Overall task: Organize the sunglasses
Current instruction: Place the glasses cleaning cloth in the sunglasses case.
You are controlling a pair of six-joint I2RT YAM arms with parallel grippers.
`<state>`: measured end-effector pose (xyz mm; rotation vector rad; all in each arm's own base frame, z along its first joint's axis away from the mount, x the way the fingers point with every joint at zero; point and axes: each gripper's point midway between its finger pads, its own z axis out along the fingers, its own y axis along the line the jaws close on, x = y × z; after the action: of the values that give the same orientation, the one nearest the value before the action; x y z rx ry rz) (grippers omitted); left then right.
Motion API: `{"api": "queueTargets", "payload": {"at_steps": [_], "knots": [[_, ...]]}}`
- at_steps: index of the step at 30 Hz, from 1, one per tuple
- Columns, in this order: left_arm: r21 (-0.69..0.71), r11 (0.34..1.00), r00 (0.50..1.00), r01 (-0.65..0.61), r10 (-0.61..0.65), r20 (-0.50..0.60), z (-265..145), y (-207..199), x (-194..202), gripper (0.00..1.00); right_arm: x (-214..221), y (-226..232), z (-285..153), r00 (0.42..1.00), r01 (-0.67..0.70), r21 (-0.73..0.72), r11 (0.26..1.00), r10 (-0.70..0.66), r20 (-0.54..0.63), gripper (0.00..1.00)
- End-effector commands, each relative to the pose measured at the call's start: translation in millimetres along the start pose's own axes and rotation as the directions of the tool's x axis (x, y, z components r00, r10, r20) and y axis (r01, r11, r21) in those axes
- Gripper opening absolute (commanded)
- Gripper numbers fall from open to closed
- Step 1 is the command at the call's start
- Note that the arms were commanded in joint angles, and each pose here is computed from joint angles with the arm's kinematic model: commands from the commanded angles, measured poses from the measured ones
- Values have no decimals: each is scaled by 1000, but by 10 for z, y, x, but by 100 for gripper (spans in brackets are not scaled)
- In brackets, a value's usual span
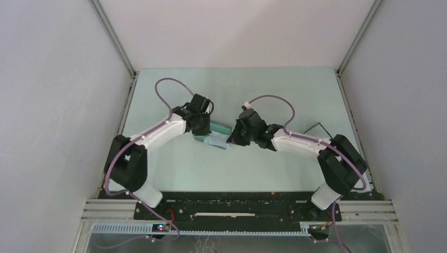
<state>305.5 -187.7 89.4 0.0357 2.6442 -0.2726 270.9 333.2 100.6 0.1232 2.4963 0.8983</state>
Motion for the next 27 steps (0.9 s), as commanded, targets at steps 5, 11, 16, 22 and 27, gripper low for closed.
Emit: {"api": "queueTargets", "payload": {"at_steps": [5,11,16,22,27], "knots": [[-79,997,999,-16,19,41,82,231,-377,0,-227,198,314,997,22,-1,1000,-22,68,0],[-96,995,999,-6,10,47,187,302,-504,0,-264,187,472,997,13,5,1000,-13,77,0],[-110,994,1000,-12,14,22,330,329,-548,0,-273,117,593,997,1,27,1000,-3,73,0],[-123,992,999,-19,16,-31,516,364,-478,0,-275,-71,708,998,-20,70,997,16,61,0],[-150,988,998,-30,21,-64,574,404,-460,0,-262,-126,744,998,-21,83,996,17,54,0]]}}
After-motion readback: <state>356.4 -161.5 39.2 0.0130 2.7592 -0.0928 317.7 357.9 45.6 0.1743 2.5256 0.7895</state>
